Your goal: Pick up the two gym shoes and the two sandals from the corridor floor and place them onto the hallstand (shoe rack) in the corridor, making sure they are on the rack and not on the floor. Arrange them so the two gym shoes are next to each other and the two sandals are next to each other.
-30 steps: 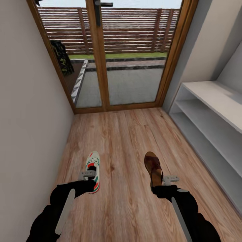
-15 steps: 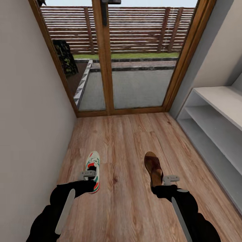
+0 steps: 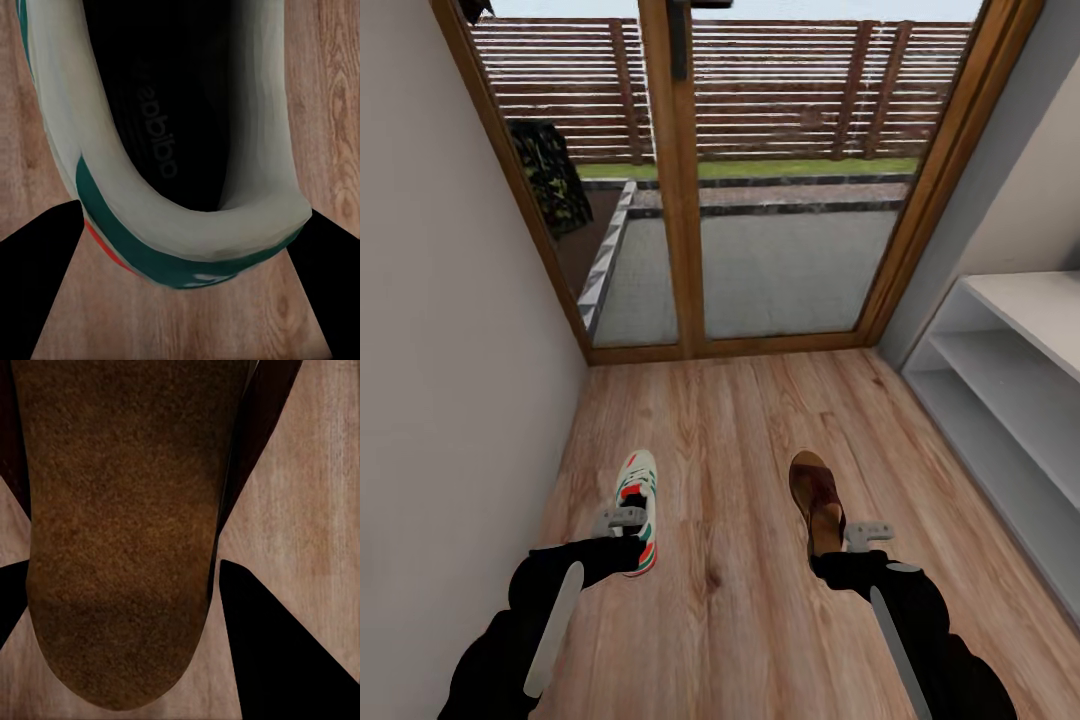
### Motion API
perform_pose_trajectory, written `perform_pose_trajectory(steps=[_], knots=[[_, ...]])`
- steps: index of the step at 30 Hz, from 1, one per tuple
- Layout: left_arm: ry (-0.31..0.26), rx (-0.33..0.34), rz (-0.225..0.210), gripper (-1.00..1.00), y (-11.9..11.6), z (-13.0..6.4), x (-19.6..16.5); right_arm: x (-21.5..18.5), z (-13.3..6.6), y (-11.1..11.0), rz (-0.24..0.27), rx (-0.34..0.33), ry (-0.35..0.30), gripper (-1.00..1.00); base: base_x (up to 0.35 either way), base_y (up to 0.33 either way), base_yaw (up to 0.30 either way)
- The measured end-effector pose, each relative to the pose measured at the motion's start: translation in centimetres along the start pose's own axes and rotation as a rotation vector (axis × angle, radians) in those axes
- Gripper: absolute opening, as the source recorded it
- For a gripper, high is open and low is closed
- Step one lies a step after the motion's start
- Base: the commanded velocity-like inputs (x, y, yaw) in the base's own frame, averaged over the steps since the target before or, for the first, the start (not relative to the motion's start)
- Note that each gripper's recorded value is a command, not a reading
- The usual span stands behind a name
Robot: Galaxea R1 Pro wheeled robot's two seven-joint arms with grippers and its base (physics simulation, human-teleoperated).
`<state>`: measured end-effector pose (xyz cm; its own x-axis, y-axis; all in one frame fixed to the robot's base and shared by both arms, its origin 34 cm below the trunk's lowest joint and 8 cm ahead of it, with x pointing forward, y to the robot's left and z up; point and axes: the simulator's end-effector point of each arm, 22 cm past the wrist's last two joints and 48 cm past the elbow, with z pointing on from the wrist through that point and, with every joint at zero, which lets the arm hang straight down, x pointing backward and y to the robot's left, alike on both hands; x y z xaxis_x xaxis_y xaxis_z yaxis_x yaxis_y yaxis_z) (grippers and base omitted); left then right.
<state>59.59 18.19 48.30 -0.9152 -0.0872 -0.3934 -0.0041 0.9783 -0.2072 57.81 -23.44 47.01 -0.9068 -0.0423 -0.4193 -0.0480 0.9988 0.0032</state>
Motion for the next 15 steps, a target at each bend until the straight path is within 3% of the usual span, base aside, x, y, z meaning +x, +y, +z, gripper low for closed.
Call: perform_pose_trajectory(steps=[5,15], knots=[[0.001,0.003,0.005,-1.00,-0.24,0.03,0.05,0.01,0.00,0.01,0.000,0.000,0.000,-1.00,0.340,0.119,0.000],[0.003,0.009,0.017,-1.00,-0.70,0.06,0.13,-0.02,-0.02,-0.01,0.000,0.000,-0.001,-1.00,0.341,0.013,0.000]])
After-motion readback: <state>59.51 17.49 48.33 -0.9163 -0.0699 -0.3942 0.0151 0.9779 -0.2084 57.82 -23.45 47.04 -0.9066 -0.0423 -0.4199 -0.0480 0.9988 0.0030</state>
